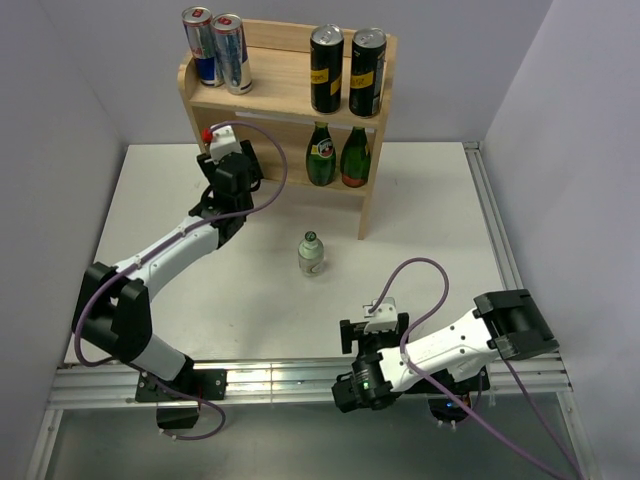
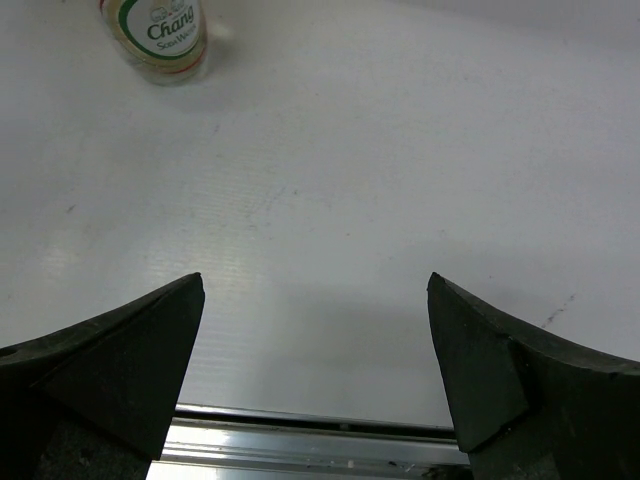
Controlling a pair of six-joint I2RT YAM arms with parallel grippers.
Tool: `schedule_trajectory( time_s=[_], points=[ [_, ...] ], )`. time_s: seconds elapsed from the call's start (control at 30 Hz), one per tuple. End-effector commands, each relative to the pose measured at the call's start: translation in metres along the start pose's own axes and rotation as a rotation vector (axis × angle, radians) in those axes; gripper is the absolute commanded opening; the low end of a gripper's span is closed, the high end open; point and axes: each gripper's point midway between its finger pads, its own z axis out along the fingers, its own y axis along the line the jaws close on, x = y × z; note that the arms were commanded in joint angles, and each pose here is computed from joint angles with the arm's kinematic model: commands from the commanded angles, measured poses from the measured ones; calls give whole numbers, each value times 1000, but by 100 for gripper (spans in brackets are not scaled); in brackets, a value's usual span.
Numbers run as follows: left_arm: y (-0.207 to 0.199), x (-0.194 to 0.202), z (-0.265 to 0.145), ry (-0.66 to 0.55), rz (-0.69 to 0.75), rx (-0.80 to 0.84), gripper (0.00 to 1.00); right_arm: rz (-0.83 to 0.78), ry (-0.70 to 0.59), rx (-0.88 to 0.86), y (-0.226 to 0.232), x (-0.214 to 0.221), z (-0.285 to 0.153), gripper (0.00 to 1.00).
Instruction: Place and organize the beverage onto the shelf
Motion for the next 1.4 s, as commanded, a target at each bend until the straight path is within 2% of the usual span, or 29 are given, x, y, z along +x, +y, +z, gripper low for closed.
schedule_trajectory(
  time_s=[0.0,0.4,0.8,0.9,0.93,0.97,1.0,1.03,1.1,1.17,1.23,1.27,1.3,1.33,1.37],
  points=[
    [-9,-13,6,-19,-10,20,0,336,-51,-31,20,-21,-5,100],
    [-26,-37,24,-42,1,9,0,343,-43,-19,13,-15,-3,99],
    [-20,-39,53,-59,22,-49,1,348,-39,-9,4,-10,-1,100],
    [-17,-39,56,-53,25,-49,19,347,-37,-6,3,-9,0,100],
    [-16,-39,56,-53,23,-49,30,345,-37,-5,3,-8,0,99],
    [-17,-39,55,-52,22,-44,35,345,-36,-6,4,-8,-1,100],
    [-17,-37,54,-47,19,-34,46,346,-37,-8,5,-8,-1,99],
    [-16,-43,50,-56,8,-29,50,344,-37,-8,5,-9,-1,100],
    [-14,-45,46,-58,-4,-26,50,340,-39,-8,6,-9,-1,100],
    [-13,-47,43,-62,-9,-28,58,335,-39,-8,7,-9,-2,99],
    [-10,-51,40,-64,-7,-31,76,330,-41,-8,8,-10,-3,99],
    [-9,-50,39,-64,-1,-31,81,332,-42,-13,10,-10,-4,100],
    [-9,-52,38,-66,-1,-31,95,327,-43,-13,11,-10,-4,100],
    [-9,-52,38,-64,3,-27,99,322,-45,-12,11,-11,-4,100],
    [-9,-53,37,-64,5,-25,99,324,-44,-16,13,-11,-5,99]
  ],
)
